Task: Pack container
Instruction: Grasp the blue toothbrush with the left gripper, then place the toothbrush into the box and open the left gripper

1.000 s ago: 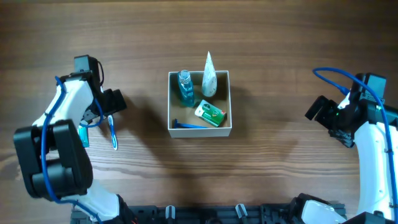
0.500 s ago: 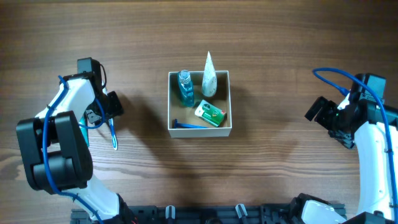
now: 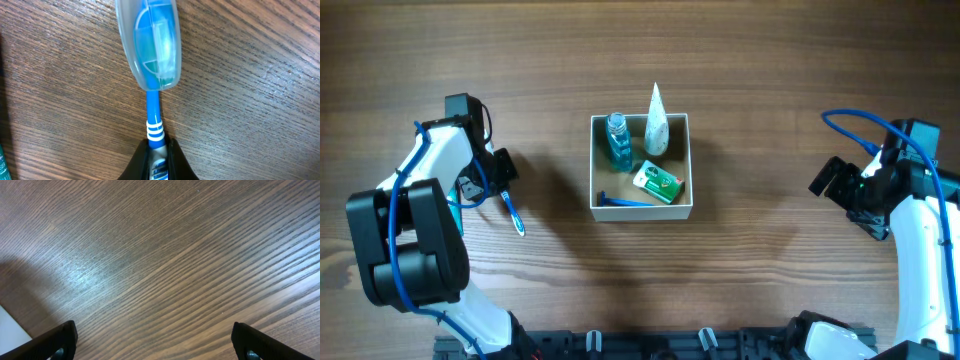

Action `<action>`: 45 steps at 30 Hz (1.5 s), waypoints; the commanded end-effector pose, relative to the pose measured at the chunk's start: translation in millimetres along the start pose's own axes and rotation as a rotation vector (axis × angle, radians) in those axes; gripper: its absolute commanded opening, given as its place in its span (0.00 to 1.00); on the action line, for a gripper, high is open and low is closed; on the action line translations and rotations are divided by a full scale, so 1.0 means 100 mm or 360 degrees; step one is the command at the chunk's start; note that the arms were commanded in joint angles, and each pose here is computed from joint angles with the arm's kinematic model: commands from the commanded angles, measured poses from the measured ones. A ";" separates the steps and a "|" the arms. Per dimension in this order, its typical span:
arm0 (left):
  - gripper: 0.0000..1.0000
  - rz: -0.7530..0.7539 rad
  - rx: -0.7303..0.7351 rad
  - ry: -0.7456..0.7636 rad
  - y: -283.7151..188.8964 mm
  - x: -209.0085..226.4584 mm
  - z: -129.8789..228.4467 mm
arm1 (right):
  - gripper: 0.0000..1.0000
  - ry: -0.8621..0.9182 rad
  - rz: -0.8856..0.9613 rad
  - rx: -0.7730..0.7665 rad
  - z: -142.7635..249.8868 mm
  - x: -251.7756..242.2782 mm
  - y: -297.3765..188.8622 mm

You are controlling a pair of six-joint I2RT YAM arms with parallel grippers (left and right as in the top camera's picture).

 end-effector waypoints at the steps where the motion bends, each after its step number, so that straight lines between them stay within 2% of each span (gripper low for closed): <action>1: 0.04 0.0005 0.0033 0.0019 0.04 -0.02 0.04 | 1.00 -0.0014 -0.0030 0.0019 0.02 0.03 0.02; 6: 0.04 0.0106 -0.0160 0.0027 -0.39 -0.07 -0.05 | 1.00 -0.0014 -0.0031 0.0016 0.02 0.03 0.02; 9: 0.04 0.0233 -0.0350 0.0041 -0.88 -0.11 -0.04 | 1.00 -0.0016 -0.0031 0.0011 0.01 0.03 0.02; 11: 0.04 0.0367 -0.0534 0.0191 -1.32 -0.22 0.05 | 1.00 -0.0020 -0.0030 0.0008 0.01 0.03 0.02; 14: 0.04 0.0504 -0.0787 0.0609 -1.85 -0.47 0.35 | 1.00 -0.0020 -0.0026 -0.0004 -0.01 0.03 0.02; 17: 0.04 0.0565 -0.1051 0.1364 -2.27 -0.80 0.89 | 1.00 -0.0022 -0.0027 -0.0014 -0.03 0.03 0.02; 19: 0.04 0.0595 -0.1127 0.1649 -2.37 -0.93 1.15 | 1.00 -0.0022 -0.0028 -0.0018 -0.03 0.03 0.02; 21: 0.04 0.0638 -0.1173 0.2129 -2.40 -1.17 1.60 | 1.00 -0.0023 -0.0020 -0.0019 -0.03 0.02 0.02; 26: 0.04 0.0618 -0.1062 0.2587 -2.14 -1.45 1.98 | 1.00 -0.0022 -0.0016 -0.0020 -0.03 0.02 0.02; 33: 0.05 0.0538 -0.0820 0.2690 -1.51 -1.88 1.97 | 1.00 -0.0022 -0.0015 -0.0019 -0.03 0.02 0.02; 37: 0.04 0.0555 -0.0814 0.2718 -1.38 -2.03 2.00 | 1.00 -0.0022 -0.0015 -0.0020 -0.03 0.02 0.02; 39: 0.10 0.0562 -0.0824 0.2720 -1.37 -2.06 2.00 | 1.00 -0.0023 -0.0015 -0.0021 -0.03 0.02 0.02; 42: 0.26 0.0561 -0.0824 0.2720 -1.37 -2.06 2.00 | 1.00 -0.0023 -0.0015 -0.0022 -0.04 0.02 0.02; 44: 0.30 0.0560 -0.0823 0.2719 -1.37 -2.06 2.00 | 1.00 -0.0023 -0.0016 -0.0024 -0.04 0.02 0.02; 45: 0.41 0.0561 -0.0822 0.2719 -1.37 -2.06 2.00 | 1.00 -0.0023 -0.0016 -0.0024 -0.04 0.02 0.02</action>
Point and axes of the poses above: each gripper's point midway between its finger pads, its own y axis out along the fingers, its own x axis along the line the jaws close on, z = x × y, the point moved 2 cm from there along -y, back along the fingers, and after that the axes turned 11 degrees about -y, right-handed, at the moved point
